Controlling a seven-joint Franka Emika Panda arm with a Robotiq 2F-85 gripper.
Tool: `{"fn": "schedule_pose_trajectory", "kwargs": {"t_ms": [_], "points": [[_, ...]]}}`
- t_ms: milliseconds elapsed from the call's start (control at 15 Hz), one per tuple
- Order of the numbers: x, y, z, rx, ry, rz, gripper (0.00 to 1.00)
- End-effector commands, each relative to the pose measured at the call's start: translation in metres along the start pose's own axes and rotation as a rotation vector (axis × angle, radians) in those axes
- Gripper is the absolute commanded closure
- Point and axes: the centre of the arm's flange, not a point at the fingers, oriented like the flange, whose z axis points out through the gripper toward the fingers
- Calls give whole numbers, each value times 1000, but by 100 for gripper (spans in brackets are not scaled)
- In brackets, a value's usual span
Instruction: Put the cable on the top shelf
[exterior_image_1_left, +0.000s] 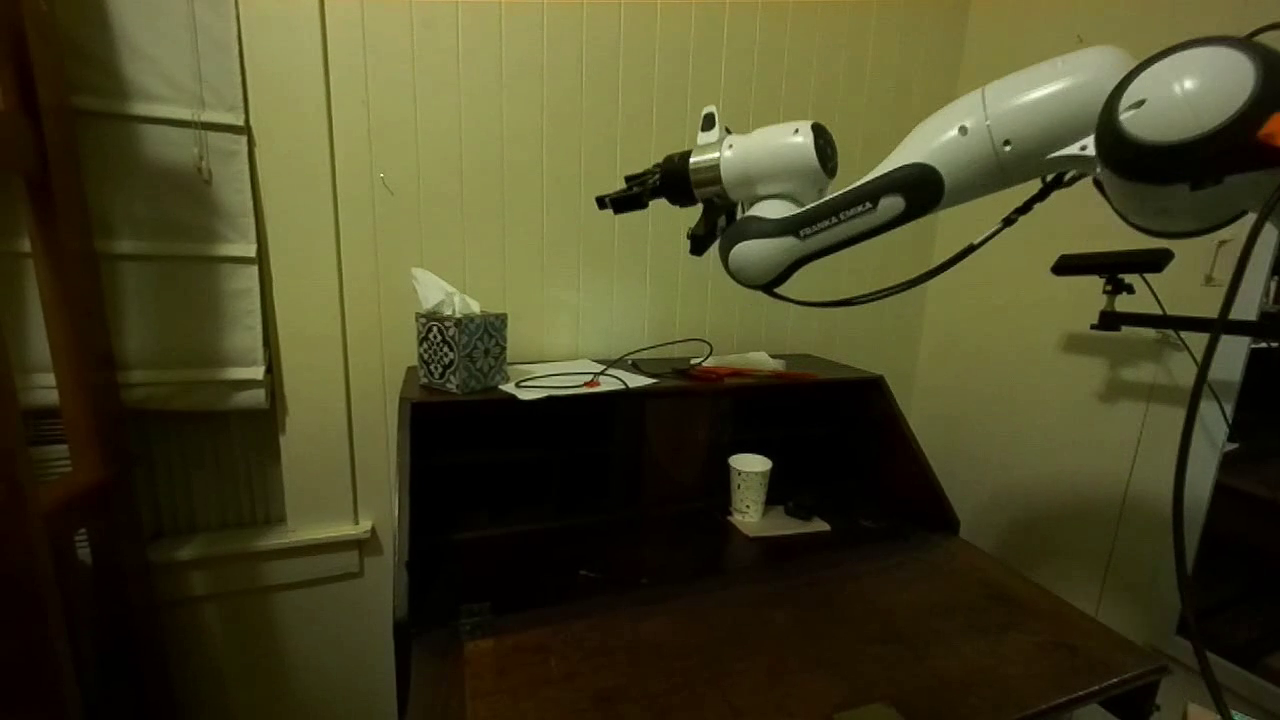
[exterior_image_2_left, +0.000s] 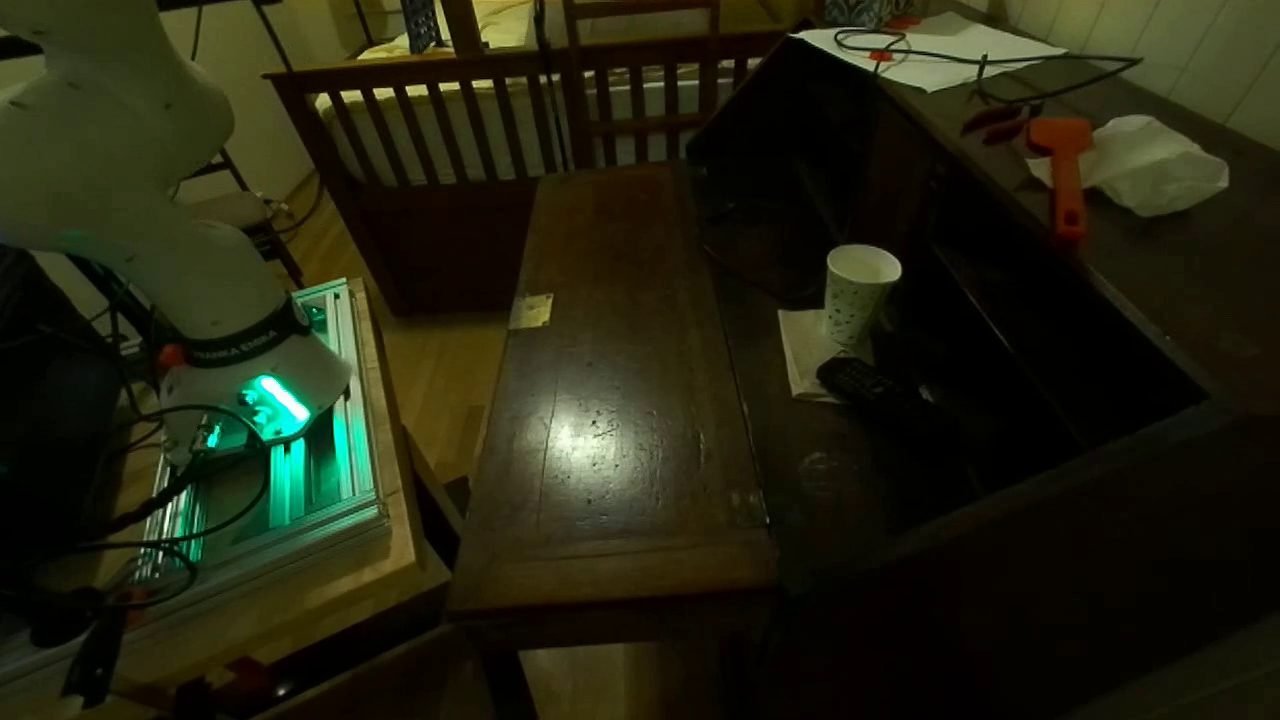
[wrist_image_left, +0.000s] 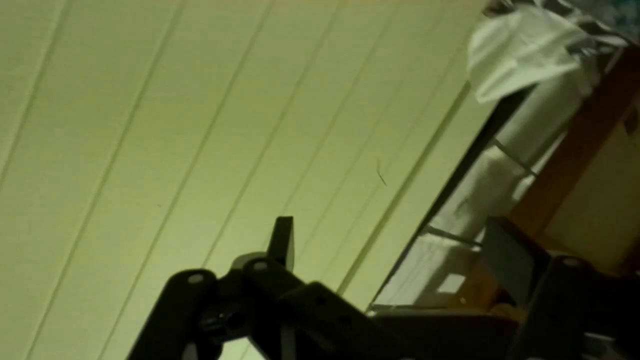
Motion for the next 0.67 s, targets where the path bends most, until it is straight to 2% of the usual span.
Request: {"fn": "schedule_pose_trajectory", "kwargs": {"t_ms": [0, 200, 333, 467, 600], "points": [[59, 21, -60, 167, -53, 63, 0], [58, -16, -84, 227, -162, 65, 0], [43, -31, -90, 212, -271, 27, 0], [32, -27, -96, 208, -394, 7, 0], [25, -5, -105, 255, -515, 16, 0]]}}
